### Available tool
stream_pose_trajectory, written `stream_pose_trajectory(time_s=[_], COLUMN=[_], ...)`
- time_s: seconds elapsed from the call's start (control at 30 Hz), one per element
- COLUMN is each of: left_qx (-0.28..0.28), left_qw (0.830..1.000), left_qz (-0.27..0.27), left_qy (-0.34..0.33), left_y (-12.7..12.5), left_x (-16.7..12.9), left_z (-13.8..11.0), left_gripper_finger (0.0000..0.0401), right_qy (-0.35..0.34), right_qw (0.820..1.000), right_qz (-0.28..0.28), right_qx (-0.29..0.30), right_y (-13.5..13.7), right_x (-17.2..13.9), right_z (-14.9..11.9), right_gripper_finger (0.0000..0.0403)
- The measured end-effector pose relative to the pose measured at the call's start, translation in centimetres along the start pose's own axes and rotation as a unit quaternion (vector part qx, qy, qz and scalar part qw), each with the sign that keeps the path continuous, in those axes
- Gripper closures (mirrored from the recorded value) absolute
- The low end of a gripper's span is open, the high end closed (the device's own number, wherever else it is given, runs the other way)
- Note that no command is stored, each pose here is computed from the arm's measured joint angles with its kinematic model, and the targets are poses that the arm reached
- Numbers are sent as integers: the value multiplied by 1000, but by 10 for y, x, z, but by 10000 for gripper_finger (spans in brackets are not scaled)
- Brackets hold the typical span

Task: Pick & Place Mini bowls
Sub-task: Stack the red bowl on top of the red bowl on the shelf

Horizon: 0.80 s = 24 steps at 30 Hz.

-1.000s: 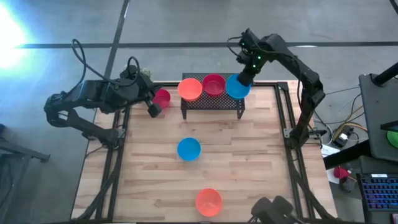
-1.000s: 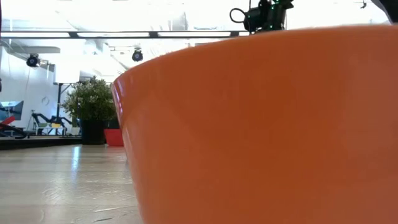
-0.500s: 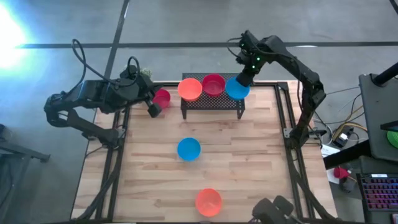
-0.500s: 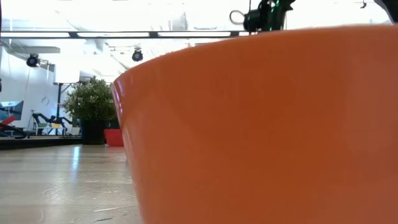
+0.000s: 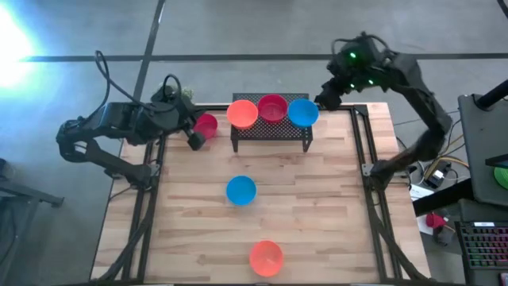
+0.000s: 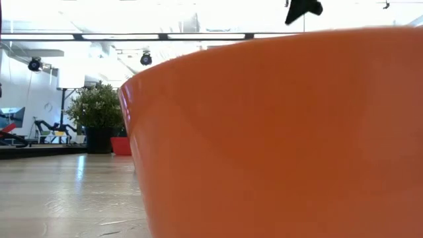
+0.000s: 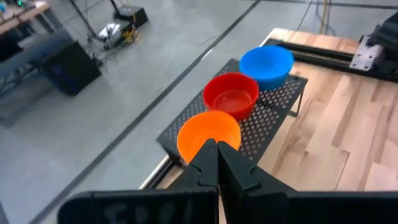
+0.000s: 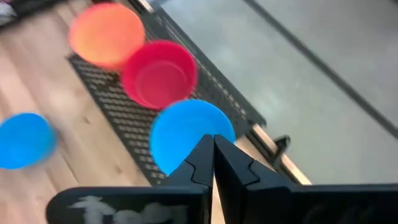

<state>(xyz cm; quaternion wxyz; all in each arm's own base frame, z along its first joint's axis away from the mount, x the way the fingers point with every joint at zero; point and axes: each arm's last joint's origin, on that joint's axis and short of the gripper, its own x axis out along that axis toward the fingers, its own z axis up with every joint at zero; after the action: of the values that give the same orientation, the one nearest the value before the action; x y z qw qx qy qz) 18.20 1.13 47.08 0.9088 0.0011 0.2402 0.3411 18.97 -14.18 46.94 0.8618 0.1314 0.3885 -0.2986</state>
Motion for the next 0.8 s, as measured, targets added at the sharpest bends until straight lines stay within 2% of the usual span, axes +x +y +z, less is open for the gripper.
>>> stream_pose_trajectory(time_s=[0.2,0.47,0.63,0.8], left_qx=[-50,-136,-173,-206], left_qw=[997,982,968,947], left_qz=[28,61,48,74], left_qy=[42,116,174,234], left_y=[7,19,25,34], left_x=[2,9,27,55], left_z=[-9,-23,-32,-48], left_gripper_finger=[401,401,401,401], right_qy=[-72,-98,-120,-153], right_qw=[996,989,985,978], right_qz=[44,88,98,96], right_qx=[-26,-60,-69,-104], right_y=[26,41,41,38], right_x=[-27,-41,-48,-57], right_z=[-19,-48,-59,-66], right_gripper_finger=[394,394,394,394])
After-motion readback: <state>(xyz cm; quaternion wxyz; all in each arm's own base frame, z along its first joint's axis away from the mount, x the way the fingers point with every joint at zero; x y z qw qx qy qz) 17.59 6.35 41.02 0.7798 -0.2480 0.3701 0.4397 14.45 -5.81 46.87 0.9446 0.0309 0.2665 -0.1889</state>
